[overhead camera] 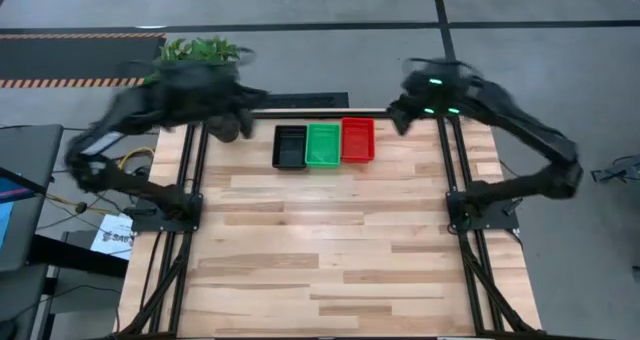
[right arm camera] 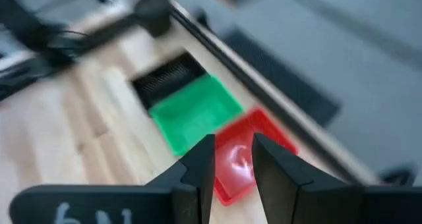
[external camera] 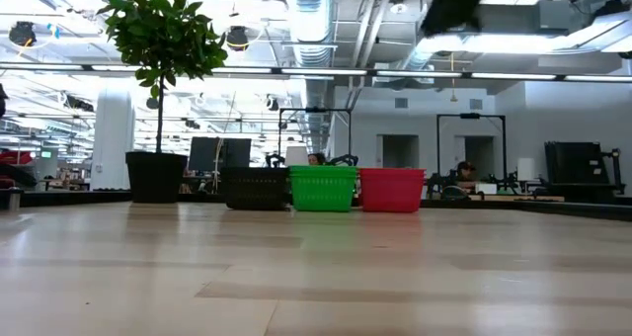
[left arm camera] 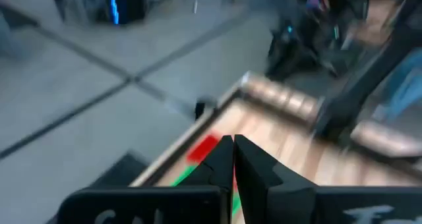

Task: Stack baskets by color
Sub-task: Return to Home Position

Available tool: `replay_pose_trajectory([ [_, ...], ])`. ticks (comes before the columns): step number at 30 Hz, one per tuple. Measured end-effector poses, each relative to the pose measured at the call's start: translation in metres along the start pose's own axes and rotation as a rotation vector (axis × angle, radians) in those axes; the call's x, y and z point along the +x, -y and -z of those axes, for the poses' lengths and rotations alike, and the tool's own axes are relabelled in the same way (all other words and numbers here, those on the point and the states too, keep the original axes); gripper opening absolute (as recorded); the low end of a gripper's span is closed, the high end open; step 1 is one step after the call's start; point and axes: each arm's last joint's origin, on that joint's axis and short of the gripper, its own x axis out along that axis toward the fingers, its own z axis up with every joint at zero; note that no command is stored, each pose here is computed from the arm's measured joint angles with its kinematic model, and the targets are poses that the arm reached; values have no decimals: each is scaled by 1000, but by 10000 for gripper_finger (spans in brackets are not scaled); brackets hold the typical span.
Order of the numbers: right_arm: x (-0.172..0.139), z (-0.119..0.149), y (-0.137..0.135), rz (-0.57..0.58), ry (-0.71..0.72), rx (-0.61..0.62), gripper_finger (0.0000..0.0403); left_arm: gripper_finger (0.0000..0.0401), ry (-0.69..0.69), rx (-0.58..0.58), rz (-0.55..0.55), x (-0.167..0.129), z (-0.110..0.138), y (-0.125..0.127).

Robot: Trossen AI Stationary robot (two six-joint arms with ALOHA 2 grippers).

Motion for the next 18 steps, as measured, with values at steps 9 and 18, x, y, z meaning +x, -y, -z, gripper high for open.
replay_pose_trajectory([
  [9, -123, 44, -21, -191, 319, -252, 121, 0, 123, -63, 24, -105, 13, -31],
  [18, -99, 134, -4, -346, 584, -130, 123, 0, -90, 184, 144, -79, 93, -36],
])
